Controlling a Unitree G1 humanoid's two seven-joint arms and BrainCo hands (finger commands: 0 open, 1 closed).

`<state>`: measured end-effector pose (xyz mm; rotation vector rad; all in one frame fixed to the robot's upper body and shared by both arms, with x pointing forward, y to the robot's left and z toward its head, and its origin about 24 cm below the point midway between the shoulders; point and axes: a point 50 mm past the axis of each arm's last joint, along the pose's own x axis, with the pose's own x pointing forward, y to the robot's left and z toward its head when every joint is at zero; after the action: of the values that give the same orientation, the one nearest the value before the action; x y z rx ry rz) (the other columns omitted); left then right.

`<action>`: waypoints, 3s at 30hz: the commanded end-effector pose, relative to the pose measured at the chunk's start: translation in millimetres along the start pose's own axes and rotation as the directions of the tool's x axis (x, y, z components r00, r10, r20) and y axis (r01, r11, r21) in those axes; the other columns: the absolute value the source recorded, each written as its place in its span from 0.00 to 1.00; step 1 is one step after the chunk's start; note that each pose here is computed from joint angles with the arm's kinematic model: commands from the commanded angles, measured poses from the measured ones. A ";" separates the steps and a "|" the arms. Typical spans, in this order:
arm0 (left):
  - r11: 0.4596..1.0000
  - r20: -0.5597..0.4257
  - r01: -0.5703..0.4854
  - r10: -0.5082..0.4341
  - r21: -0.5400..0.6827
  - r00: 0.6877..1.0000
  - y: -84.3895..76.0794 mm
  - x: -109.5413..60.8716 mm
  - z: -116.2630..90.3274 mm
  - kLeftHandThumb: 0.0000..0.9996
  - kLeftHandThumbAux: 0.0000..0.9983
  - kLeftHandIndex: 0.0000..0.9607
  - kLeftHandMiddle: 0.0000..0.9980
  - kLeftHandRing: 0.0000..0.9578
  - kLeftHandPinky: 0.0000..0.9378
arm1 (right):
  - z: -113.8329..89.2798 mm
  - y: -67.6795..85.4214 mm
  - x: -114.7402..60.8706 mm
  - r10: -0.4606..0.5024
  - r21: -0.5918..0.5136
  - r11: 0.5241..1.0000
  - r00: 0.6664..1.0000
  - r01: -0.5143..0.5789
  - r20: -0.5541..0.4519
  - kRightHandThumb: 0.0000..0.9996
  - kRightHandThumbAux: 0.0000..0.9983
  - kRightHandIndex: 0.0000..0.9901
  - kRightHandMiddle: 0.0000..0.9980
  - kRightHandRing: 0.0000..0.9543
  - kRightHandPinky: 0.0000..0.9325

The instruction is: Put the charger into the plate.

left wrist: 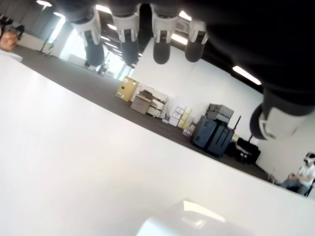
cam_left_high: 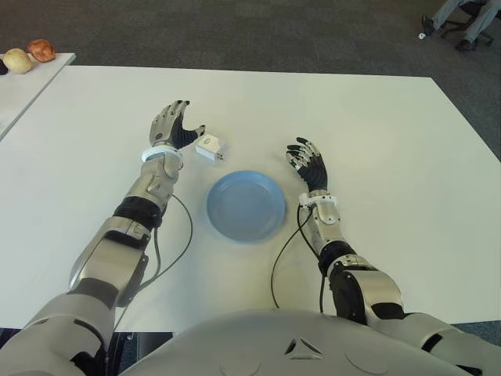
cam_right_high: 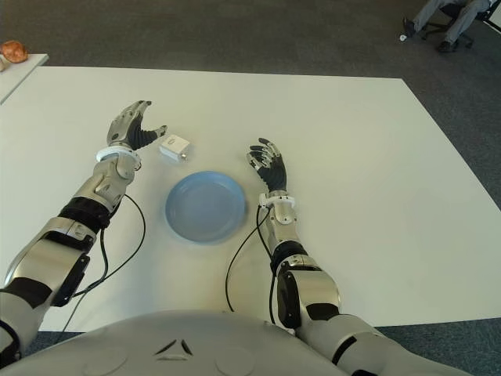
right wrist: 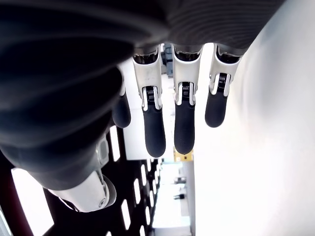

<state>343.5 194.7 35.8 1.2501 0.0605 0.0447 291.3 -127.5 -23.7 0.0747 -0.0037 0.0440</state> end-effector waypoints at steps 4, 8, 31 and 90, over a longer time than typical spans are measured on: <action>0.987 0.066 0.026 -0.037 0.158 0.997 -5.4 2.3 0.5 0.03 0.47 0.00 0.00 0.00 0.00 | -30.1 -2.0 -23.0 -0.011 0.032 0.999 0.987 0.017 -0.159 0.04 0.77 0.19 0.36 0.33 0.23; 0.975 0.109 0.040 -0.065 0.219 0.992 -11.8 0.4 -2.2 0.01 0.48 0.00 0.00 0.00 0.00 | -30.5 -2.3 -23.4 -0.012 0.031 0.999 0.987 0.017 -0.162 0.03 0.76 0.19 0.36 0.32 0.21; 0.946 0.286 0.096 -0.189 0.309 0.939 -43.1 -27.2 -22.1 0.00 0.60 0.00 0.00 0.00 0.00 | -30.4 -6.0 -22.8 0.005 0.016 1.000 0.985 -0.002 -0.175 0.00 0.71 0.19 0.36 0.30 0.18; 0.819 0.409 0.090 -0.375 0.567 0.832 -37.0 -54.2 -54.9 0.00 0.61 0.04 0.08 0.06 0.06 | -29.4 -7.7 -20.0 0.010 -0.010 1.000 0.982 -0.012 -0.190 0.00 0.61 0.21 0.38 0.31 0.17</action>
<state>301.9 221.9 1.1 1.6861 -0.2982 -0.4667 291.9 -131.0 -25.5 0.0584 0.0316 0.0797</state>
